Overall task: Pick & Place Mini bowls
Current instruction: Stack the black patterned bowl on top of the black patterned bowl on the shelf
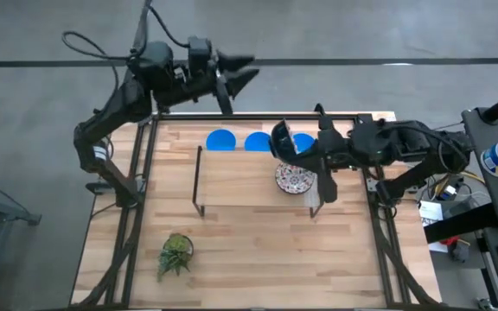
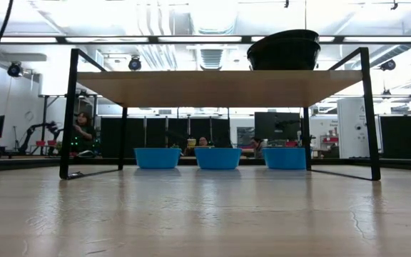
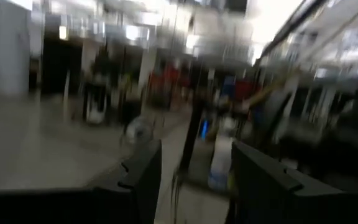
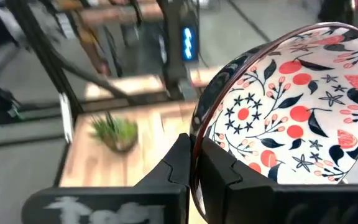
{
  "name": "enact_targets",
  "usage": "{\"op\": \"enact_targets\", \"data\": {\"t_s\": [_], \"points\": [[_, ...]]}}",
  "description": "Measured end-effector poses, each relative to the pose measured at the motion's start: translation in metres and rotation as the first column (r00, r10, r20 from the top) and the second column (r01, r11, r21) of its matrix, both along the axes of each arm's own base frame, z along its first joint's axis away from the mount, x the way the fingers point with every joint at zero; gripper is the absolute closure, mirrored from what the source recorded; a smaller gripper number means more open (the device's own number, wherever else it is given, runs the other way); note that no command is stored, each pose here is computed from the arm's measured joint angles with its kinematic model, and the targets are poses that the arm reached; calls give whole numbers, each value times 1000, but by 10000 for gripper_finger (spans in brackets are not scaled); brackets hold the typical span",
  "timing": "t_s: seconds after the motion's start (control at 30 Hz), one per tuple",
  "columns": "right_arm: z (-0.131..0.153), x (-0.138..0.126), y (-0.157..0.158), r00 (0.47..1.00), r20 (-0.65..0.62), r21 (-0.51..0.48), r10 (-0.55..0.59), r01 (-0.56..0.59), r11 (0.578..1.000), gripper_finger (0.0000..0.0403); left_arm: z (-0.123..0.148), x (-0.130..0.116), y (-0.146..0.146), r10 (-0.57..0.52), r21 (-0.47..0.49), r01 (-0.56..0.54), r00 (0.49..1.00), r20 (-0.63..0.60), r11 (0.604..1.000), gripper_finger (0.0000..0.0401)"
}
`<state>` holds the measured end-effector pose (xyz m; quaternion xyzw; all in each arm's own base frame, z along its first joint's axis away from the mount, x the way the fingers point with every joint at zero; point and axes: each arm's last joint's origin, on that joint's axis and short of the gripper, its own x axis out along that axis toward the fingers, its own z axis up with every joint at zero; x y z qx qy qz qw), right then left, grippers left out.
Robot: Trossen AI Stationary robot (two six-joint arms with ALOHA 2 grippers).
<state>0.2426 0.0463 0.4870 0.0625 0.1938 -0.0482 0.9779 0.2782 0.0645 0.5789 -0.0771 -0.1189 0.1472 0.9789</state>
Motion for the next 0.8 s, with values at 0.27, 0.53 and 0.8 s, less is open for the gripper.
{"op": "enact_targets", "data": {"t_s": [0.27,0.53,0.8], "points": [[-15,26,-7,938,-338,-34,-79,72,997,392,-35,-5,-4,-37,-180,-25,942,-334,983,213],[-34,58,-4,814,-578,-16,-50,50,999,392,-58,-11,-9,-79,-271,-79,847,-526,959,213],[-55,85,2,765,-644,25,-15,41,999,392,-59,-14,-10,-80,-255,-76,831,-551,964,213]]}}
